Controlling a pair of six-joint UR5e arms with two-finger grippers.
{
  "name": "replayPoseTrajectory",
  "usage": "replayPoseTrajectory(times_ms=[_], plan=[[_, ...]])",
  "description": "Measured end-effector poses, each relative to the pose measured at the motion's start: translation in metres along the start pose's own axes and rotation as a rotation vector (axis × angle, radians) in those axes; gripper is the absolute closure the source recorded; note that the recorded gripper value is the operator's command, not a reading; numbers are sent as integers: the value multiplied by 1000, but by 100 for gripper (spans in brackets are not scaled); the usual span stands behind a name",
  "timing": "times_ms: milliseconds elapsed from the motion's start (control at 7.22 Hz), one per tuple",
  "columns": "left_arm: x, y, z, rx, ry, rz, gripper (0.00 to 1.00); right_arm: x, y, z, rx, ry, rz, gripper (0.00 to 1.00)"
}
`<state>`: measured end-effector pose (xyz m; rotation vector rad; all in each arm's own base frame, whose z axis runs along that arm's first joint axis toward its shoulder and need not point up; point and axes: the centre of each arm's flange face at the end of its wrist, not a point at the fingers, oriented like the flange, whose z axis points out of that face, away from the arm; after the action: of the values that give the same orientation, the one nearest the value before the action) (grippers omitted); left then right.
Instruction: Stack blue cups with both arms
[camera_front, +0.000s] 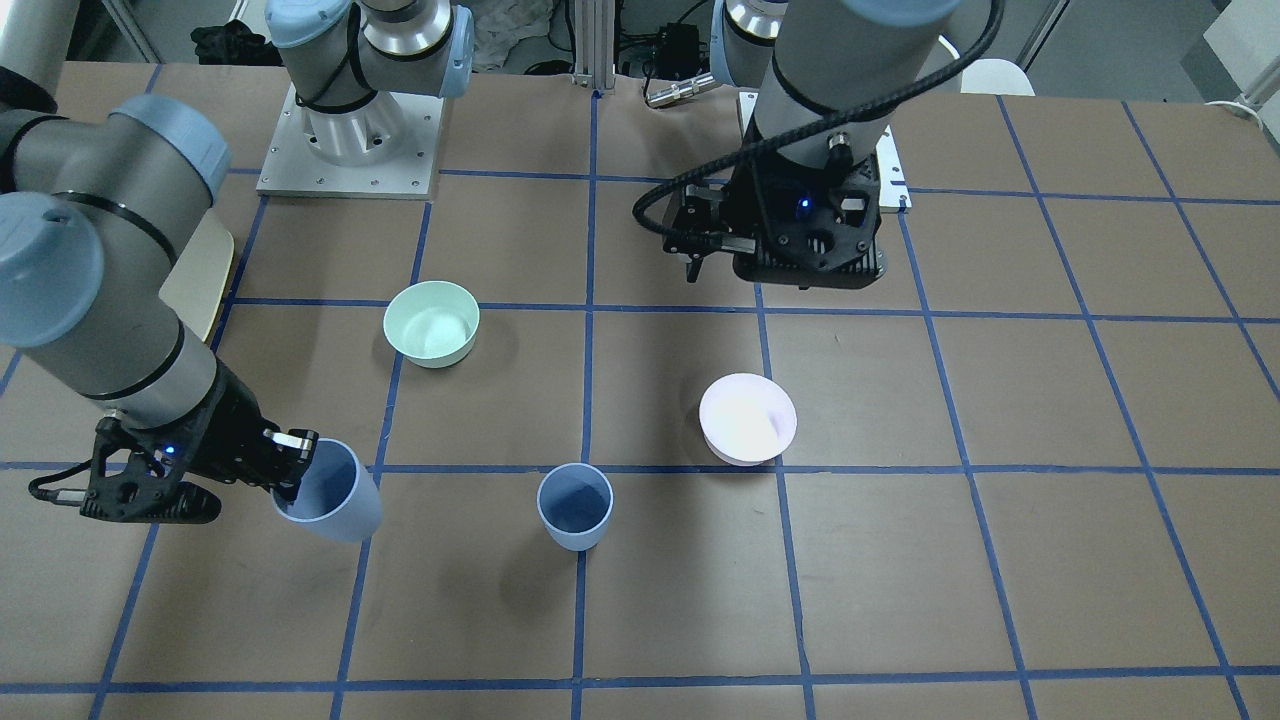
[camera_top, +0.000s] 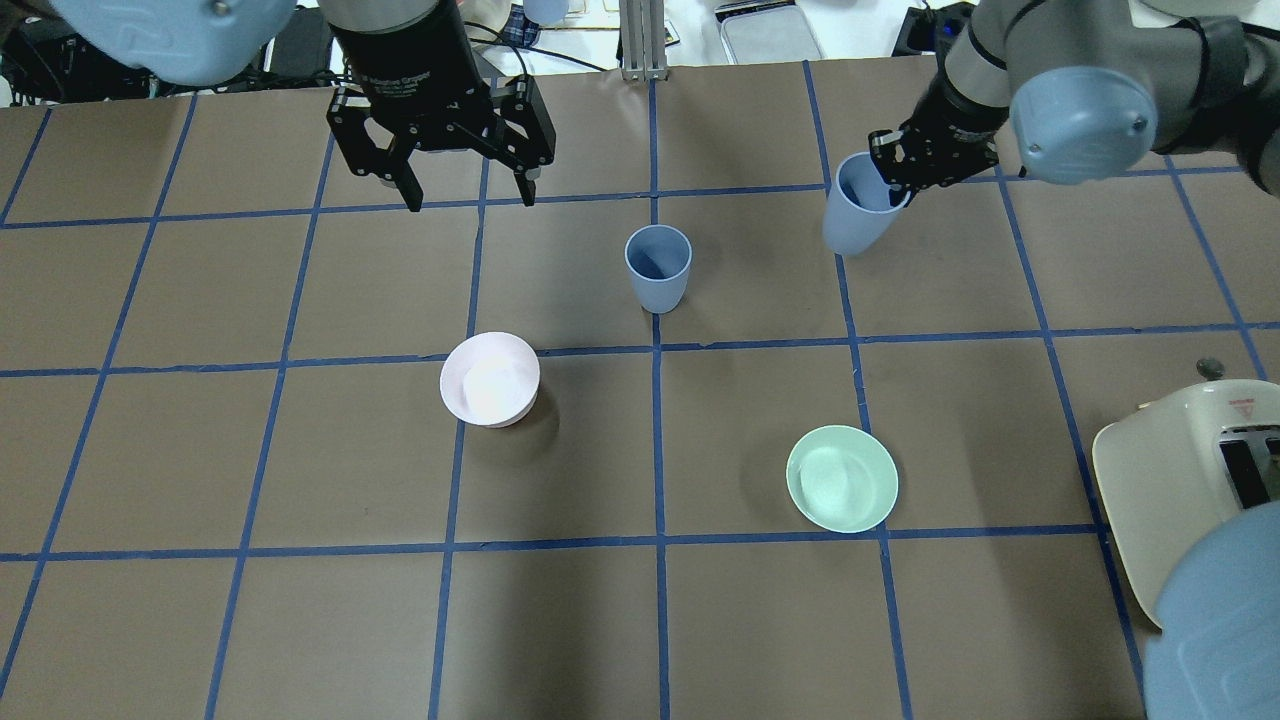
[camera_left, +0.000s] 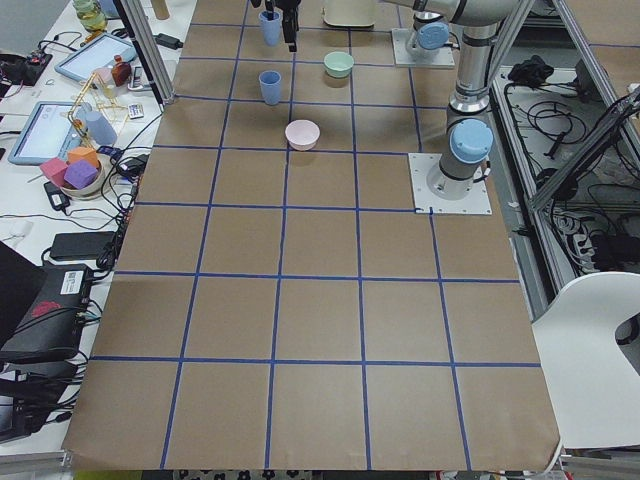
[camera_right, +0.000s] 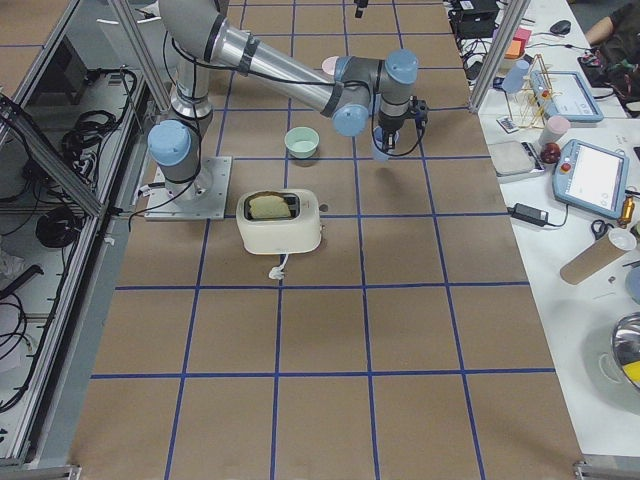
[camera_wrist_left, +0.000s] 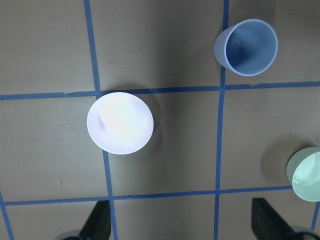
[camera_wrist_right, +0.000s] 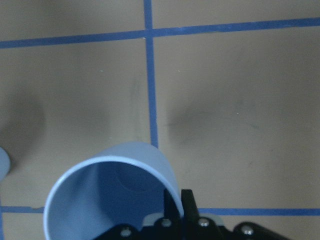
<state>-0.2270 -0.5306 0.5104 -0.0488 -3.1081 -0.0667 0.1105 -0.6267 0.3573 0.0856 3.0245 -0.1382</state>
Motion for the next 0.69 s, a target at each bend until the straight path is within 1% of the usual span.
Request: replayPoseTrajectory(times_ms=[138, 277, 554, 692], plan=[[-11, 5, 4, 36, -21, 5, 0, -46, 5, -11, 9, -7, 29, 100], [-23, 11, 5, 53, -33, 1, 0, -89, 15, -16, 16, -15, 68, 100], [-52, 15, 1, 60, -33, -41, 0, -154, 38, -17, 14, -28, 136, 100], [-63, 14, 0, 61, -34, -58, 0, -178, 48, -11, 7, -32, 148, 100]])
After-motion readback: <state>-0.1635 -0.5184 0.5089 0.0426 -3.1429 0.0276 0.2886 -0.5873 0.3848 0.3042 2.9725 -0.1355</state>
